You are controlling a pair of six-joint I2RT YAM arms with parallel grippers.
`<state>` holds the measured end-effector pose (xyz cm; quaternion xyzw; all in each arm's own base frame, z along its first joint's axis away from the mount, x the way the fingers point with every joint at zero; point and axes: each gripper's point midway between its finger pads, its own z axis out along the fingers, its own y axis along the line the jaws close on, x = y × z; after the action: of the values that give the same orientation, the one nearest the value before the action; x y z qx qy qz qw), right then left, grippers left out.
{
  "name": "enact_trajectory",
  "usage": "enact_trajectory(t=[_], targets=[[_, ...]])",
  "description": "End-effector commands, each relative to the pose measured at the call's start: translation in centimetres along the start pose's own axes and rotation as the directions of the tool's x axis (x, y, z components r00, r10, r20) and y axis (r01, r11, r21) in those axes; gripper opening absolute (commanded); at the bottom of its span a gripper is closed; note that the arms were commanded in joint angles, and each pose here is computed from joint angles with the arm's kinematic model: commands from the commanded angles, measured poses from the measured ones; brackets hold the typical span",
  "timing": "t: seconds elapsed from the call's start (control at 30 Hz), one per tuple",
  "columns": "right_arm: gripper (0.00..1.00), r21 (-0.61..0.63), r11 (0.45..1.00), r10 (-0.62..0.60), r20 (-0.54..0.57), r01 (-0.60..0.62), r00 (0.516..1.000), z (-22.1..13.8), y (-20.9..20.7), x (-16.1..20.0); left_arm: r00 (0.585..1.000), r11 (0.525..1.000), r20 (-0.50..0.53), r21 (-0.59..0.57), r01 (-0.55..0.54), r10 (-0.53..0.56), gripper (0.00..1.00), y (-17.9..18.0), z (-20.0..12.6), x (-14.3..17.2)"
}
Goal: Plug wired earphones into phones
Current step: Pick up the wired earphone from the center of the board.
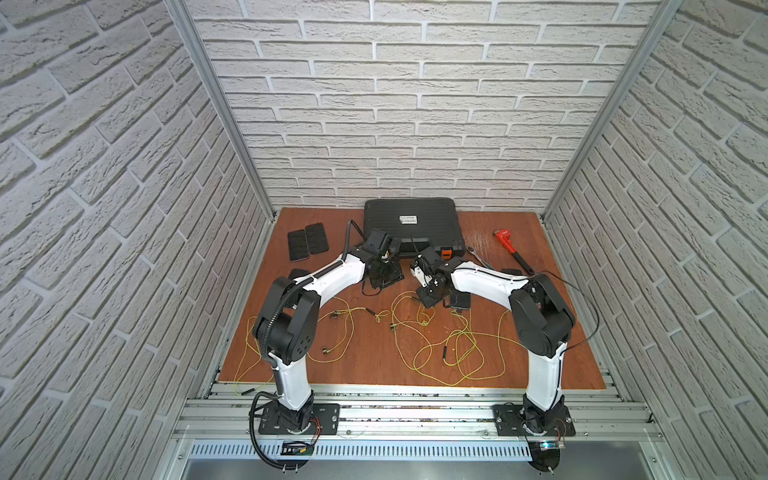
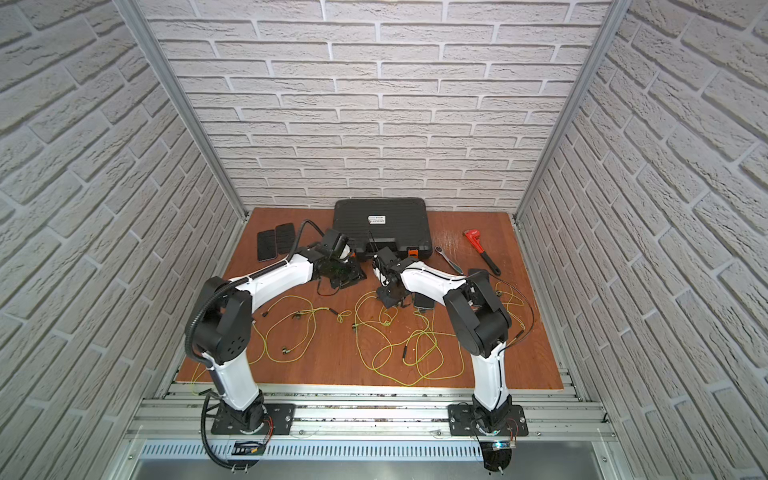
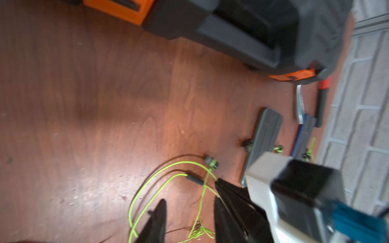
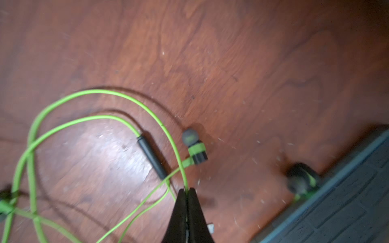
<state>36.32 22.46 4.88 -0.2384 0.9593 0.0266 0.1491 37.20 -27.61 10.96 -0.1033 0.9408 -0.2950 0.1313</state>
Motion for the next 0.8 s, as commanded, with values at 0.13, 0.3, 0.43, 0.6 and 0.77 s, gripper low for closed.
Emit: enact_trajectory(t=[0.13, 0.3, 0.43, 0.6, 0.77], targets=[[0.06, -0.106, 0.994, 0.034, 0.167, -0.017, 0.985, -5.1, 0.6, -1.5, 0.979, 0.934, -0.016, 0.297, 0.198, -0.203, 0.56, -5.1, -0.3, -0.3], [0.06, -0.164, 0.986, 0.073, 0.251, -0.032, 0.965, -6.2, 1.2, -2.2, 0.953, 0.891, -0.057, 0.341, 0.299, -0.298, 0.57, -5.0, 1.2, -0.2], [0.06, -0.146, 0.988, 0.088, 0.326, -0.041, 0.941, -7.2, 0.7, -2.8, 0.946, 0.875, -0.084, 0.360, 0.323, -0.314, 0.60, -5.7, 1.6, 0.3], [0.06, -0.067, 0.995, 0.096, 0.377, -0.076, 0.921, -7.9, -0.9, -3.2, 0.944, 0.868, -0.111, 0.370, 0.330, -0.312, 0.65, -6.5, 1.6, 0.8], [0.06, -0.001, 0.993, 0.105, 0.434, -0.116, 0.895, -8.9, -2.4, -3.6, 0.944, 0.875, -0.117, 0.353, 0.330, -0.309, 0.70, -6.4, 1.3, 1.3]])
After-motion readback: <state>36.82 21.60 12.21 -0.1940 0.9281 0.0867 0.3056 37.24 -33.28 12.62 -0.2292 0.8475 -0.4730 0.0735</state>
